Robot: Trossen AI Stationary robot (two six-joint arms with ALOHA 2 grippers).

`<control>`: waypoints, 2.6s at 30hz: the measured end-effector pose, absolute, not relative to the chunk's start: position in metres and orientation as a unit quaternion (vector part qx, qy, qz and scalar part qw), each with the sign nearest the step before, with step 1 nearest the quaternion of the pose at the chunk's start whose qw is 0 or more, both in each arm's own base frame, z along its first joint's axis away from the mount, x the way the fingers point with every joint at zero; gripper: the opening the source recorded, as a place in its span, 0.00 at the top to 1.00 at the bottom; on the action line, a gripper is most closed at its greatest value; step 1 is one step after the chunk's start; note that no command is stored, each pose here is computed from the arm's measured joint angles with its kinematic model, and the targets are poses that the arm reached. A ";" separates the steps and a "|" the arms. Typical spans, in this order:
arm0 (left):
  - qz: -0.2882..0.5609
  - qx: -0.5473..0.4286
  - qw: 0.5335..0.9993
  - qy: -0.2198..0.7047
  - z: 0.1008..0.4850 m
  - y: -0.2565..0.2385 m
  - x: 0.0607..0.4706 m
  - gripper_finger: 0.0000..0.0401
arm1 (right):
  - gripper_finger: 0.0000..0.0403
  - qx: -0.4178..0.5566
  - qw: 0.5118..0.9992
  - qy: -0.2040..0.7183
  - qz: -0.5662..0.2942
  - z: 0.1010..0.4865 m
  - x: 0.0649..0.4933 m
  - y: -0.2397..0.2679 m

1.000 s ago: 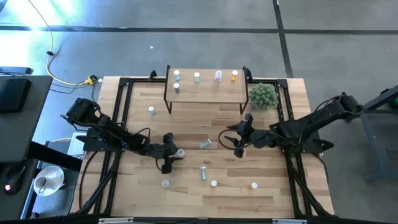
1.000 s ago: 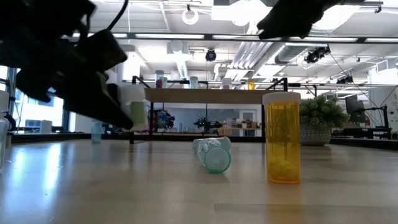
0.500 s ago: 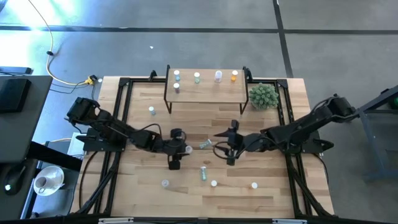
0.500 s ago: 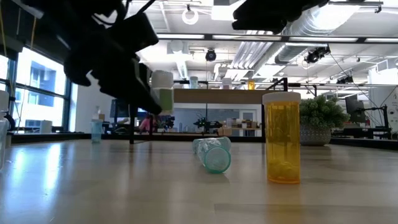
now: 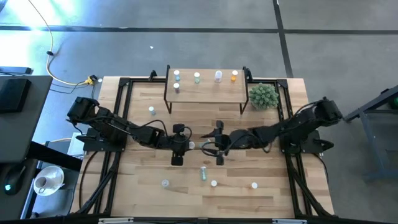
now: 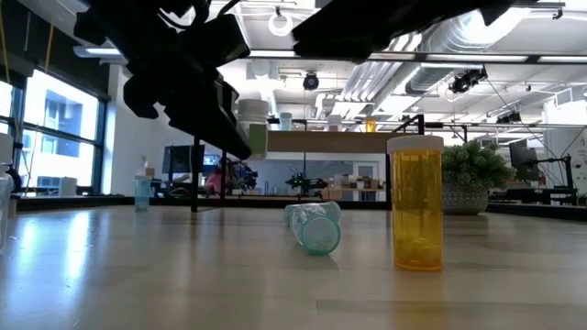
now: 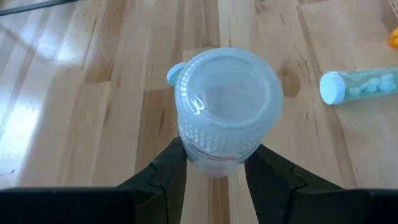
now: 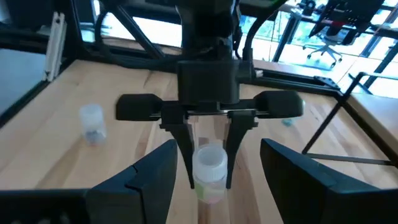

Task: Pick and place medicine bottles onto shelf by color
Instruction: Put the top transparent pill bottle on the shelf aligned with the other transparent pill bottle

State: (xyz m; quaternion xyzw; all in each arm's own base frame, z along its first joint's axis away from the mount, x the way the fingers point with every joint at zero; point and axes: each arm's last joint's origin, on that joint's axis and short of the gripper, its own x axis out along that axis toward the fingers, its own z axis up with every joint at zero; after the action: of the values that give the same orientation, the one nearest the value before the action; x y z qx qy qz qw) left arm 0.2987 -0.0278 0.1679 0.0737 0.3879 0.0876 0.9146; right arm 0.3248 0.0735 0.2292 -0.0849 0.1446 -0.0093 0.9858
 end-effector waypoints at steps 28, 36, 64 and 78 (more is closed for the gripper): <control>0.083 0.081 0.936 0.333 0.177 -0.027 0.307 0.68 | 0.45 -0.105 0.967 0.233 0.003 0.208 0.371 0.073; 0.086 0.079 0.938 0.327 0.178 -0.027 0.308 0.68 | 0.56 -0.106 0.967 0.233 0.003 0.208 0.371 0.073; 0.135 0.087 0.934 0.318 0.191 -0.024 0.301 0.40 | 0.69 -0.119 0.967 0.214 -0.069 0.258 0.342 0.063; 0.125 0.088 0.950 0.271 0.251 -0.020 0.273 0.39 | 0.68 -0.125 0.961 0.146 -0.198 0.326 0.297 0.022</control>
State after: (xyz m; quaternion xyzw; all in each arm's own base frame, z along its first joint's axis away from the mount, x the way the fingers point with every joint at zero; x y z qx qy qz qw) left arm 0.2729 -0.0202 0.2507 0.0883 0.2711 0.1251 0.9503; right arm 0.2966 0.0218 0.3261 -0.1251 0.1456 -0.1977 0.9613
